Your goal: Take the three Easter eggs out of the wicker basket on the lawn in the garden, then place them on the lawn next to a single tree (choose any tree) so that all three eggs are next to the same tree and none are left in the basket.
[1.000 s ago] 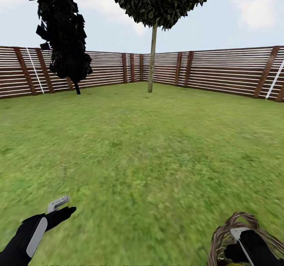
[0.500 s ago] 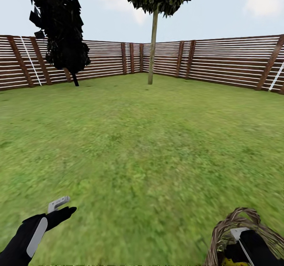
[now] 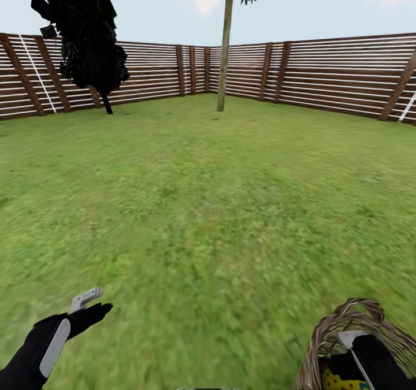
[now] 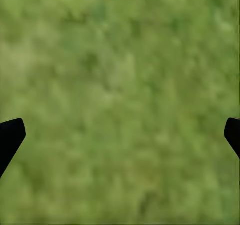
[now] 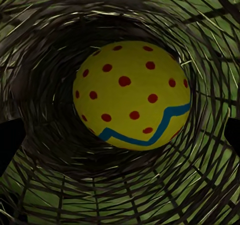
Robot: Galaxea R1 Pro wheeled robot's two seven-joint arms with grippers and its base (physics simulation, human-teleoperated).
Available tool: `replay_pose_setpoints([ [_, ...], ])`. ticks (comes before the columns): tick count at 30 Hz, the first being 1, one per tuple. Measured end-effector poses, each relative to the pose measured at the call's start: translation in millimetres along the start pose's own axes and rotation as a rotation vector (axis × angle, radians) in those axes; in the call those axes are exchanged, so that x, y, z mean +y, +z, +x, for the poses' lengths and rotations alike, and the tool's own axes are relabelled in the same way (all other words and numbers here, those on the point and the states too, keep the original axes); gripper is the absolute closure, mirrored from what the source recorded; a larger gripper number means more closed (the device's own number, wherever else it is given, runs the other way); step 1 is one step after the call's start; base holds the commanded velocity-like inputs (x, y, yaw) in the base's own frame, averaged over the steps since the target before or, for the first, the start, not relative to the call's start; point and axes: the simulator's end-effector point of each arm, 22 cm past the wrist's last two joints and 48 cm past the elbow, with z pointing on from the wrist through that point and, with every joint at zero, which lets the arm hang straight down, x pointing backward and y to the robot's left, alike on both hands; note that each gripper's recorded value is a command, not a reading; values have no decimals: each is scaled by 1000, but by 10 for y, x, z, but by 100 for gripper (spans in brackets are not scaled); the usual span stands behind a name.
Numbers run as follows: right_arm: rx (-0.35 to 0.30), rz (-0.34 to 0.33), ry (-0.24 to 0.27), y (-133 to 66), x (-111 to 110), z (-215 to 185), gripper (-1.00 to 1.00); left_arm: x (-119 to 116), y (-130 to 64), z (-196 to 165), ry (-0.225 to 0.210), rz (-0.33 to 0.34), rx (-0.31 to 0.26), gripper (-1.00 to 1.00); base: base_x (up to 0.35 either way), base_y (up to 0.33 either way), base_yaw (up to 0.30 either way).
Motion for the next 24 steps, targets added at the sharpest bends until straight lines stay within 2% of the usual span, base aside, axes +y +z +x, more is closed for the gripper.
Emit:
replay_pose_setpoints([
  [6,-41,7,-12,6,-7,-135,-100,57,114,205,0,-14,46,-100,0,0,0],
  [12,-26,6,-19,85,17,-91,-100,17,209,380,-10,-12,79,-100,0,0,0],
  [24,20,4,-28,248,49,48,-100,99,348,594,-10,-33,124,-100,37,0,0],
])
